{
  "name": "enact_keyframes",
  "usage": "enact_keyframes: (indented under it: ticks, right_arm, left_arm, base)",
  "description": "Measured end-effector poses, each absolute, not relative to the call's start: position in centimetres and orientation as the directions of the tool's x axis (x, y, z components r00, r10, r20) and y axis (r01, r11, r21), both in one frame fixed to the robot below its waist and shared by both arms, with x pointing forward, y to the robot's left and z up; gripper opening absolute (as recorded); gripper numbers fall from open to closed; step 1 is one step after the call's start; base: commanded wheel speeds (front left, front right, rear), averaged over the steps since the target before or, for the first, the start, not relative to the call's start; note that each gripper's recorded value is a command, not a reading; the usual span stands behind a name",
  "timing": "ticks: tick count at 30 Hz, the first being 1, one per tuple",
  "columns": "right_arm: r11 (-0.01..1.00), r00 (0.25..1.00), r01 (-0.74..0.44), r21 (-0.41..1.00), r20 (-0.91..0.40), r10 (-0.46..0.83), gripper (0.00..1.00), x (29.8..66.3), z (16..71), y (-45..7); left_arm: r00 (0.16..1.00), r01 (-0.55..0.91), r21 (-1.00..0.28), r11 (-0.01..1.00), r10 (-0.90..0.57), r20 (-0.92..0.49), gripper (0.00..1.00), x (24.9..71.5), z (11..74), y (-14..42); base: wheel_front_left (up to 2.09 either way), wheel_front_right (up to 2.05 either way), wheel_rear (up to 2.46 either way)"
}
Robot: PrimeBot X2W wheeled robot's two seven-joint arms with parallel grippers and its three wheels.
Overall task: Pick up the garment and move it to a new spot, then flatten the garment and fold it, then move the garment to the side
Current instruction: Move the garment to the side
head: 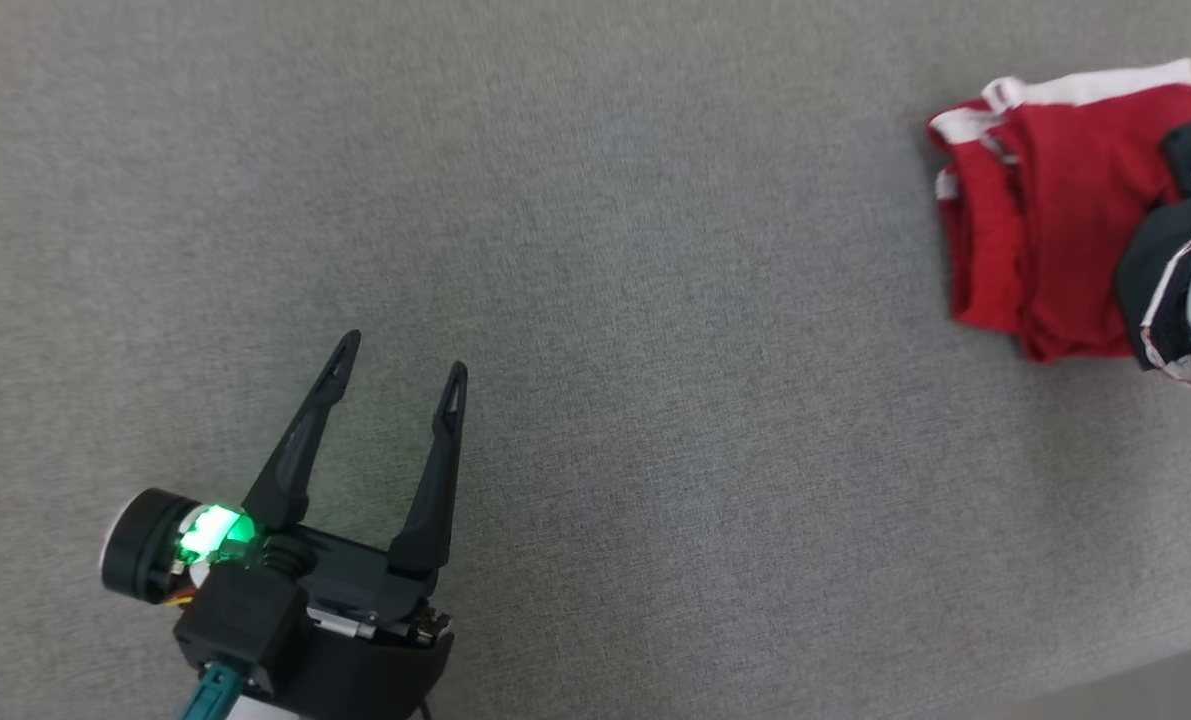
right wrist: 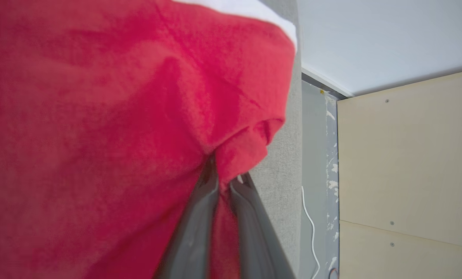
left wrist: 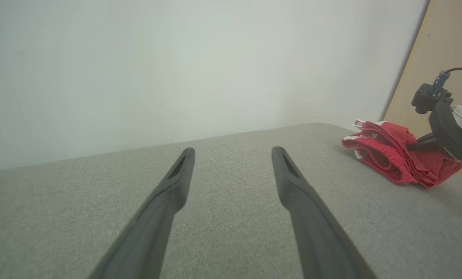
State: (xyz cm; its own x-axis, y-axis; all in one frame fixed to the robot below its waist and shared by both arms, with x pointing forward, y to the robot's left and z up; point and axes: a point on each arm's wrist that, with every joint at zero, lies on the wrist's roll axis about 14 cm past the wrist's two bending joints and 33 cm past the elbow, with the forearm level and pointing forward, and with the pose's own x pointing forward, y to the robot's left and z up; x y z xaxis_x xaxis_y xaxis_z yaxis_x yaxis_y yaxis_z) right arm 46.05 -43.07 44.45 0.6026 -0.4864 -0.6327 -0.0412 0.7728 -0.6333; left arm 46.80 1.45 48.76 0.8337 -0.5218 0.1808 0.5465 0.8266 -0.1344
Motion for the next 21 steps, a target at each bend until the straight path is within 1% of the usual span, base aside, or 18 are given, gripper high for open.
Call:
enact_keyframes:
  ticks: [4,7,11,16,17,18,19,21]
  right_arm:
    - [0.741,0.612,-0.033,-0.671,-0.6,-0.516,0.0,46.7,44.1,-44.7]
    - [0.706,0.626,-0.012,-0.708,-0.556,-0.547,0.0,47.6,44.9,-46.3]
    - [0.649,0.621,0.014,-0.761,-0.502,-0.602,0.0,47.7,45.9,-48.8]
    - [0.632,0.642,0.059,-0.773,-0.456,-0.617,0.0,48.0,46.2,-50.0]
    - [0.626,0.649,0.062,-0.777,-0.445,-0.617,0.14,48.2,46.2,-50.1]
    - [0.627,0.661,0.067,-0.776,-0.436,-0.61,0.74,48.4,46.2,-49.9]
    - [0.626,0.67,0.065,-0.777,-0.431,-0.605,1.0,48.5,46.1,-49.7]
    - [0.637,0.7,0.073,-0.768,-0.416,-0.581,1.0,48.7,45.9,-49.1]
  left_arm:
    - [0.829,0.558,-0.134,0.819,-0.541,0.141,1.0,47.3,46.5,1.6]
    - [0.829,0.558,-0.137,0.818,-0.545,0.123,1.0,47.6,45.3,1.8]
    - [0.827,0.562,-0.147,0.814,-0.551,0.109,1.0,47.9,44.2,1.8]
    - [0.825,0.565,-0.156,0.811,-0.556,0.097,1.0,48.1,43.3,1.7]
    - [0.824,0.566,-0.154,0.81,-0.558,0.096,1.0,48.1,43.2,1.7]
    - [0.825,0.565,-0.153,0.81,-0.558,0.092,1.0,48.2,43.0,1.7]
    - [0.824,0.566,-0.155,0.81,-0.558,0.093,1.0,48.2,43.0,1.7]
    - [0.822,0.57,-0.159,0.806,-0.563,0.09,1.0,48.2,42.8,1.4]
  base:
    - [0.0,0.0,0.0]
    - [0.0,0.0,0.0]
    - [0.0,0.0,0.0]
    - [0.0,0.0,0.0]
    - [0.0,0.0,0.0]
    - [0.0,0.0,0.0]
    - [0.0,0.0,0.0]
    - [0.0,0.0,0.0]
